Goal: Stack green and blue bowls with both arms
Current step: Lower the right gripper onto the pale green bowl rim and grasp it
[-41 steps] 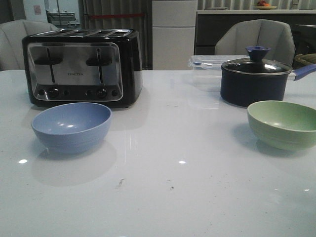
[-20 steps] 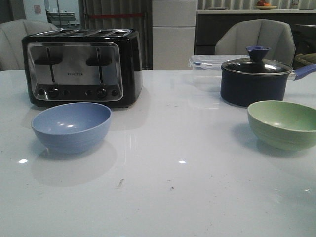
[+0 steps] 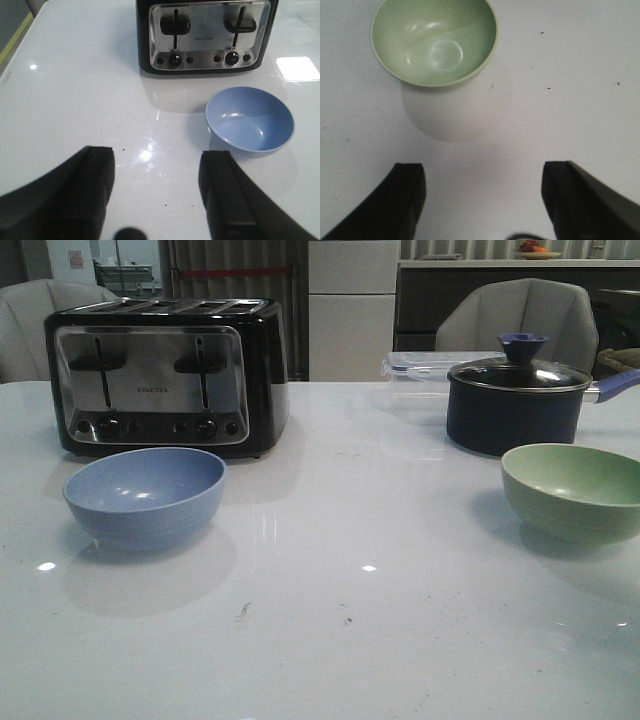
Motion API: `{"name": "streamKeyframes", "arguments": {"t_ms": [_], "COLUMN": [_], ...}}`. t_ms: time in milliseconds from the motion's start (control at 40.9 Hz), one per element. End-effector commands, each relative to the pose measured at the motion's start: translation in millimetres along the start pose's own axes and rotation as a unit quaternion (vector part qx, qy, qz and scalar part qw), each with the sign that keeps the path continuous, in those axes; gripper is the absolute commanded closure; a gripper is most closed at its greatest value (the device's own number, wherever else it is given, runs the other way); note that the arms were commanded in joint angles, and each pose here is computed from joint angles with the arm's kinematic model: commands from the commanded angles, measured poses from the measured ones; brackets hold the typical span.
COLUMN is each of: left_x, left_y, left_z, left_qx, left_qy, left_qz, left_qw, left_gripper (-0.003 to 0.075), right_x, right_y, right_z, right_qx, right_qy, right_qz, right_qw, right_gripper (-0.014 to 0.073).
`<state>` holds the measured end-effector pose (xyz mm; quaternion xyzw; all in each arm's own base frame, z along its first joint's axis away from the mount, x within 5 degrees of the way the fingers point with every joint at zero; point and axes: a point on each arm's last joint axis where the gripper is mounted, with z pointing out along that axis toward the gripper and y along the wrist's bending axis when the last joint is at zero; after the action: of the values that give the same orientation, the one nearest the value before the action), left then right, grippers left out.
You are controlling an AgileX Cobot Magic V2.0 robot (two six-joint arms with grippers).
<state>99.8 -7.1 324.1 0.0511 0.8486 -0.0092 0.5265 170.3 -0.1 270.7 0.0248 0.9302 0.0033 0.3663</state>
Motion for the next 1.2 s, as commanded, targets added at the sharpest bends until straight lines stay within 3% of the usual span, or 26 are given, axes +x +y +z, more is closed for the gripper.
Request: {"name": "streamKeyframes", "arguments": {"t_ms": [0,318,489,684,953,1173], "left_x": [-14.2,-14.2,-14.2,-14.0,-11.3,-11.2], "left_y": [0.0,0.0,0.0,0.0,-0.3,-0.3], "left_z": [-2.8,-2.8,-2.8,-2.8,-2.6,-2.6], "left_qx": [0.001,0.001,0.001,0.001,0.003,0.003], "left_qy": [-0.044,-0.044,-0.044,-0.043,-0.028,-0.027], "left_qz": [-0.004,-0.004,-0.004,-0.004,-0.004,-0.004], "left_qw": [0.999,0.999,0.999,0.999,1.0,1.0], "left_gripper": [0.0266,0.0266,0.0266,0.0266,0.0266,0.0266], "right_x": [-31.9,-89.9,-115.0,-128.8,-134.6,-134.4], "right_y": [-0.7,-11.3,-16.2,-16.3,-16.8,-16.8], "right_z": [3.8,66.2,107.3,150.7,184.6,187.6], "right_qx": [0.004,0.023,0.026,0.021,0.016,0.013], "right_qy": [-0.04,0.043,0.074,0.117,0.168,0.193], "right_qz": [-0.001,0.019,0.03,0.041,0.021,0.007], "right_qw": [0.999,0.999,0.996,0.992,0.985,0.981], "right_gripper": [-0.0008,-0.0006,0.006,0.0159,0.0171,0.0393]}}
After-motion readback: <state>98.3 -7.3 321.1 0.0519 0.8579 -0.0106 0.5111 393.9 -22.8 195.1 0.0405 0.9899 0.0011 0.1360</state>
